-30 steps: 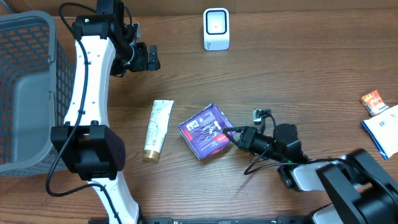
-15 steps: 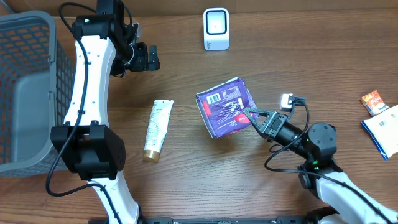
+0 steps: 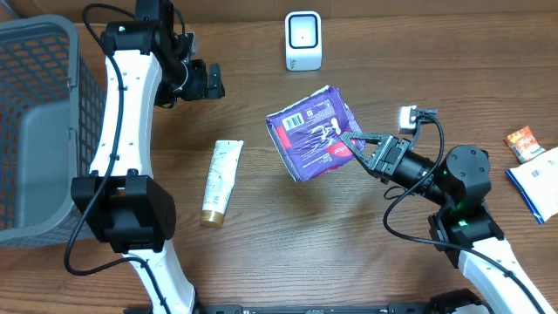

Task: Scan the item barcode
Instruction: 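Lift the purple box and carry it up toward the scanner, then hold the purple box's barcode in front of the white scanner, then carry the purple box to the table's right edge and release it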

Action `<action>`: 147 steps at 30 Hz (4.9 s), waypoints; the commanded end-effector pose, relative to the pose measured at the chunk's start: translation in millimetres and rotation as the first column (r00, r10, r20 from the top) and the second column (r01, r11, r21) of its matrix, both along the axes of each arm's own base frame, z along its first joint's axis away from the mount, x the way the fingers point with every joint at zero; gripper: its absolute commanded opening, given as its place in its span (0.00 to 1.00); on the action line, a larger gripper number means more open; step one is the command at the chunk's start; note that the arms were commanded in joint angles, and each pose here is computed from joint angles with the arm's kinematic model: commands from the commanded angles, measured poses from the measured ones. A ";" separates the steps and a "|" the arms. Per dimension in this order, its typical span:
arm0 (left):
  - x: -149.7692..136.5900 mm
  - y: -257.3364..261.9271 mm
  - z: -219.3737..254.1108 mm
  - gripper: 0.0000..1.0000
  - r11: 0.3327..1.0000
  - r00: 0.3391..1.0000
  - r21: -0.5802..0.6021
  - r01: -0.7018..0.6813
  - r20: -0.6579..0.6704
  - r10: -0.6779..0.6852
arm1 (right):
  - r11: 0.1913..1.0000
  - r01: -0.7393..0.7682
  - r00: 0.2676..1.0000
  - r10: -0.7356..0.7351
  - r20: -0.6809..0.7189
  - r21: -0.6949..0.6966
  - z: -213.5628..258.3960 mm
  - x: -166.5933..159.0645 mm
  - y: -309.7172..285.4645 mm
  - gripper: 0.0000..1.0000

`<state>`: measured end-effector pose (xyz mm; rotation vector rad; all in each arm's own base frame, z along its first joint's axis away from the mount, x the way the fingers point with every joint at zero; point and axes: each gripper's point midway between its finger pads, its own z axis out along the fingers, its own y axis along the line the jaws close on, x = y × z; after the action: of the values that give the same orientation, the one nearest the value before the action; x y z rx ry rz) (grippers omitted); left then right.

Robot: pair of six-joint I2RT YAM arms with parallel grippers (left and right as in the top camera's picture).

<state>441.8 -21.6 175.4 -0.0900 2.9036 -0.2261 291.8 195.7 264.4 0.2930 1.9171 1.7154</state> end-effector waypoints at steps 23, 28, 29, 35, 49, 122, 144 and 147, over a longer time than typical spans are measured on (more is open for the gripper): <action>1.6 2.2 10.8 1.00 1.000 0.999 0.008 0.017 0.034 -0.017 | 0.399 0.777 0.596 -0.214 0.774 -0.488 -10.8 133.1 -99.7 0.04; 1.6 2.2 10.8 1.00 1.000 0.999 0.008 0.017 0.034 -0.017 | 0.193 0.807 0.569 -0.002 0.822 -0.558 -15.5 196.8 -95.5 0.04; 1.6 2.2 10.8 1.00 1.000 0.999 0.008 0.017 0.034 -0.017 | 0.176 0.815 0.557 0.030 0.830 -0.553 -11.0 207.5 -91.7 0.04; 1.6 2.2 10.8 1.00 1.000 0.999 0.008 0.017 0.034 -0.017 | 0.096 0.849 0.488 0.236 0.840 -0.520 11.0 253.4 -57.9 0.04; 1.6 2.2 10.8 1.00 1.000 0.999 0.008 0.017 0.034 -0.017 | -0.142 0.943 0.308 0.710 0.633 -0.300 -36.5 285.0 10.3 0.04; 1.6 2.2 10.8 1.00 1.000 0.999 0.008 0.017 0.034 -0.017 | -0.828 -0.203 0.229 -0.559 0.797 -0.523 -86.1 112.9 -443.3 0.04; 1.6 2.2 10.8 1.00 1.000 0.999 0.008 0.017 0.034 -0.017 | -0.692 0.310 0.365 -0.547 0.754 -0.652 -5.3 169.0 -338.0 1.00; 1.6 2.2 10.8 1.00 1.000 0.999 0.008 0.017 0.034 -0.017 | -0.492 0.410 0.525 -0.561 0.640 -0.768 -31.4 176.2 -264.6 1.00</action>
<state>441.8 -21.6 175.4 -0.0900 2.9036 -0.2261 457.6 -130.5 243.8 0.6512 1.8000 -1.0841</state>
